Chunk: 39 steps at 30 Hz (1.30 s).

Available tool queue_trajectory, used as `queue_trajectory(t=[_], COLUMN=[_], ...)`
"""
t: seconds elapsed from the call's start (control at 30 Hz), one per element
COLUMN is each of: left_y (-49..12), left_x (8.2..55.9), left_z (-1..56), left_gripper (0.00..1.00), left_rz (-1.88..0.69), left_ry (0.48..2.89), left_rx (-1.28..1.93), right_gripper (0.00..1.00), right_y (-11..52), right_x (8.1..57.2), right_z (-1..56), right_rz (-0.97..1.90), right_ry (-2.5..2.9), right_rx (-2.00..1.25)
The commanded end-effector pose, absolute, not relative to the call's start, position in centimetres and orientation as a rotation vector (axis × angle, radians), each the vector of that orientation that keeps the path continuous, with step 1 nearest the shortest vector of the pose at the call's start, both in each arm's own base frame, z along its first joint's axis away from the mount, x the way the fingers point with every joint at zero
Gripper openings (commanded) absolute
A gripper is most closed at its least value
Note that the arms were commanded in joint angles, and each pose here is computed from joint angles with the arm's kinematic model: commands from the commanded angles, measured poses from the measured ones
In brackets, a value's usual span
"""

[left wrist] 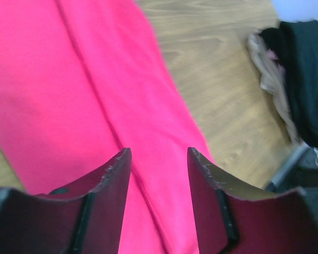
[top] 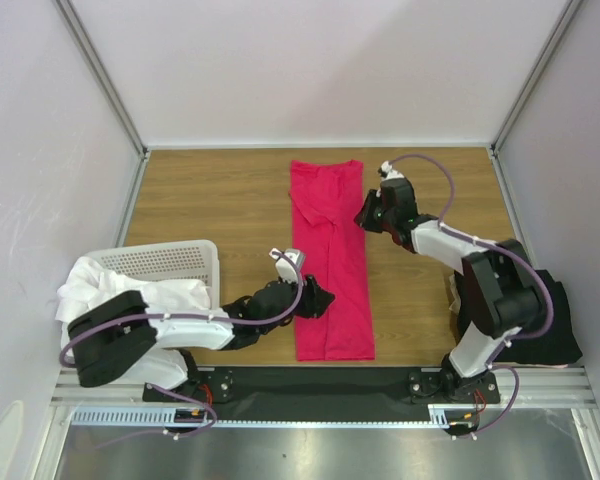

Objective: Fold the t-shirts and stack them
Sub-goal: Fold the tshirt

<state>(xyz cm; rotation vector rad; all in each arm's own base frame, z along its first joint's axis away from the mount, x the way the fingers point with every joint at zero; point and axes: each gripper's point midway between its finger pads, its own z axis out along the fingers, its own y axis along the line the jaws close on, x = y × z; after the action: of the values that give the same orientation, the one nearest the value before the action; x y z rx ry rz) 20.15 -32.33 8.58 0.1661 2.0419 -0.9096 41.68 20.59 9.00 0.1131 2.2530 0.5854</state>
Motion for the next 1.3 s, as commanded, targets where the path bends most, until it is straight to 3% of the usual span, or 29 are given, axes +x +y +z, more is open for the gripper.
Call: queue_trajectory(t=[0.0, 0.03, 0.13, 0.17, 0.27, 0.53, 0.77, 0.93, 1.27], left_y=[-31.5, -30.9, -29.4, -28.6, -27.2, -24.0, -23.4, -24.3, -24.9], left_x=[18.9, 18.4, 17.5, 17.1, 16.3, 13.9, 11.7, 10.3, 9.6], left_z=[9.7, 9.0, 8.0, 7.0, 6.1, 5.2, 4.9, 3.8, 3.1], left_gripper=[0.55, 0.61, 0.66, 0.66, 0.67, 0.68, 0.65, 0.61, 0.60], left_rz=[-0.811, -0.776, -0.765, -0.755, -0.768, -0.806, -0.967, -1.032, -1.064], left_ry=[2.015, 2.043, 2.074, 2.093, 2.119, 2.194, 2.228, 2.304, 2.347], left_rx=[0.228, 0.237, 0.206, 0.206, 0.172, 0.102, 0.032, 0.027, -0.012], right_gripper=[0.22, 0.25, 0.32, 0.39, 0.48, 0.68, 0.70, 0.65, 0.59], right_y=[20.6, 20.4, 19.7, 19.6, 18.9, 16.5, 16.2, 17.3, 17.5], right_x=[40.5, 40.0, 37.7, 36.9, 33.9, 23.9, 17.2, 14.3, 9.7], right_z=[13.5, 14.9, 14.9, 16.3, 16.0, 10.1, 6.3, 4.3, 1.2], right_rz=[0.606, 0.613, 0.619, 0.636, 0.639, 0.698, 0.867, 0.992, 0.959], right_ry=[2.168, 2.137, 2.141, 2.103, 2.104, 2.266, 2.384, 2.474, 2.666], right_rx=[0.058, 0.058, 0.079, 0.078, 0.092, 0.198, 0.301, 0.298, 0.304])
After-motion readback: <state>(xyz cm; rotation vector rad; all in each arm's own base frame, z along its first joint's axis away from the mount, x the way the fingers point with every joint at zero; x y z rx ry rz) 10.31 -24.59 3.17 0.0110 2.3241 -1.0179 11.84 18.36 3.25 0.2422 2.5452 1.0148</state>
